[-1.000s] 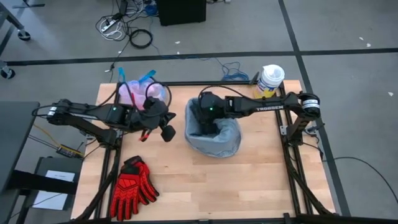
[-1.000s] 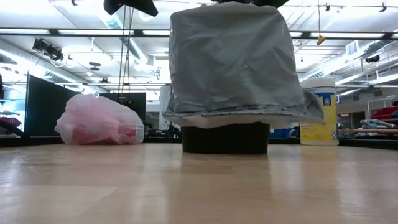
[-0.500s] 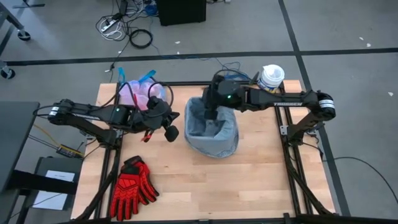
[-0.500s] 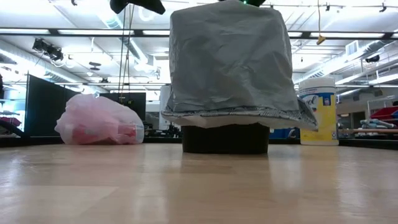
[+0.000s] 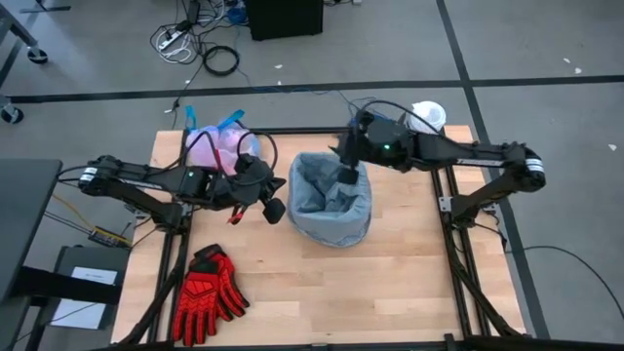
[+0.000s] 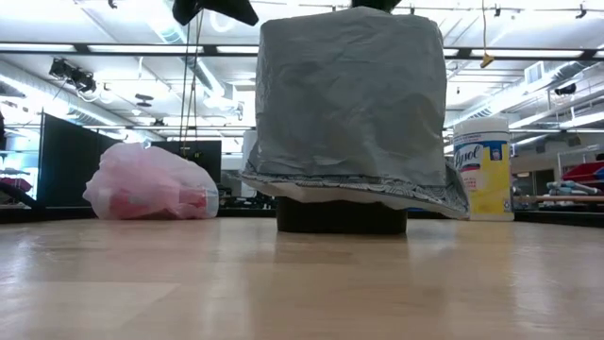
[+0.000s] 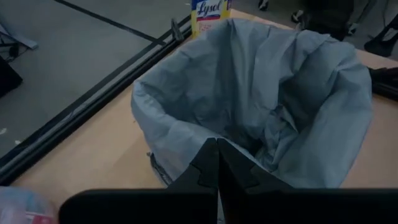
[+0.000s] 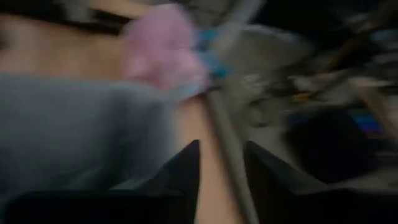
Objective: Place trash/remove bag and relplace
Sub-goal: Put the gray trash bag into the trash bin
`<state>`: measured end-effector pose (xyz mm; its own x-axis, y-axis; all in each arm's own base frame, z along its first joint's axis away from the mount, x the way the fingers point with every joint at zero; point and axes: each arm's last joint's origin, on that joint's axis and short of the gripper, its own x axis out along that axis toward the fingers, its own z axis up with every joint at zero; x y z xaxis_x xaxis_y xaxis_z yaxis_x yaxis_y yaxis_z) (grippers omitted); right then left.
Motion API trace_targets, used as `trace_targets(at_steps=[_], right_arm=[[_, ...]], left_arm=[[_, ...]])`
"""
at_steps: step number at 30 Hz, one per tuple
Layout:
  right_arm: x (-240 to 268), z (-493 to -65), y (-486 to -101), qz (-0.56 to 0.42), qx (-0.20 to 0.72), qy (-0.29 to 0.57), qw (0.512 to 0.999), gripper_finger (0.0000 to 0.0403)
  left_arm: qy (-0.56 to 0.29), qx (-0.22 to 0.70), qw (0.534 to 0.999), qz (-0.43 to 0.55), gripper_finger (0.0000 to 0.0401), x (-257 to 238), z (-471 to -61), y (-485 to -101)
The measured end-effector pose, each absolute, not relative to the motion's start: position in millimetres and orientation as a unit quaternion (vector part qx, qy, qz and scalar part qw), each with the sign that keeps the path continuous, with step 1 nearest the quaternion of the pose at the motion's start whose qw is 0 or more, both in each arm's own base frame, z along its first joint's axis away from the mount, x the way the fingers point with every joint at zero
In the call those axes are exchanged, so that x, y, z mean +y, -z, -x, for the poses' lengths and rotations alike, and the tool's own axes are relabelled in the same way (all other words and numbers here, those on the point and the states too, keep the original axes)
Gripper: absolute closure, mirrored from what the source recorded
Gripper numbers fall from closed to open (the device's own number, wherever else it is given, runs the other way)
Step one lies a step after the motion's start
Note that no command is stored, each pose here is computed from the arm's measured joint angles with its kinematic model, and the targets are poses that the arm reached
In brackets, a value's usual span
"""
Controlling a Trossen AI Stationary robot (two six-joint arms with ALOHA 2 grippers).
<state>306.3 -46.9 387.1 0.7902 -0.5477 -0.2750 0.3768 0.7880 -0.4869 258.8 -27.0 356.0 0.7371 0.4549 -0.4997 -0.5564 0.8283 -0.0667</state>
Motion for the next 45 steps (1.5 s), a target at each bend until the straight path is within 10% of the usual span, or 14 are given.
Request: trace_targets(at_steps=[5, 24, 45], right_arm=[[-33.4, -285.9, -378.2, 0.078, 0.265, 0.08, 0.958, 0.0389], [-43.5, -308.5, -307.2, -0.08, 0.484, 0.055, 0.87, 0.0403], [-29.0, -240.6, -457.0, -0.042, 0.211, 0.043, 0.976, 0.0403]], left_arm=[[-0.238, 0.251, 0.93, 0.122, 0.0398, -30.5, -259.5, -355.1], [-0.203, 0.289, 0.924, 0.147, 0.04, -36.0, -267.9, -343.6], [-0.184, 0.355, 0.888, 0.227, 0.04, -63.8, -260.9, -327.8]])
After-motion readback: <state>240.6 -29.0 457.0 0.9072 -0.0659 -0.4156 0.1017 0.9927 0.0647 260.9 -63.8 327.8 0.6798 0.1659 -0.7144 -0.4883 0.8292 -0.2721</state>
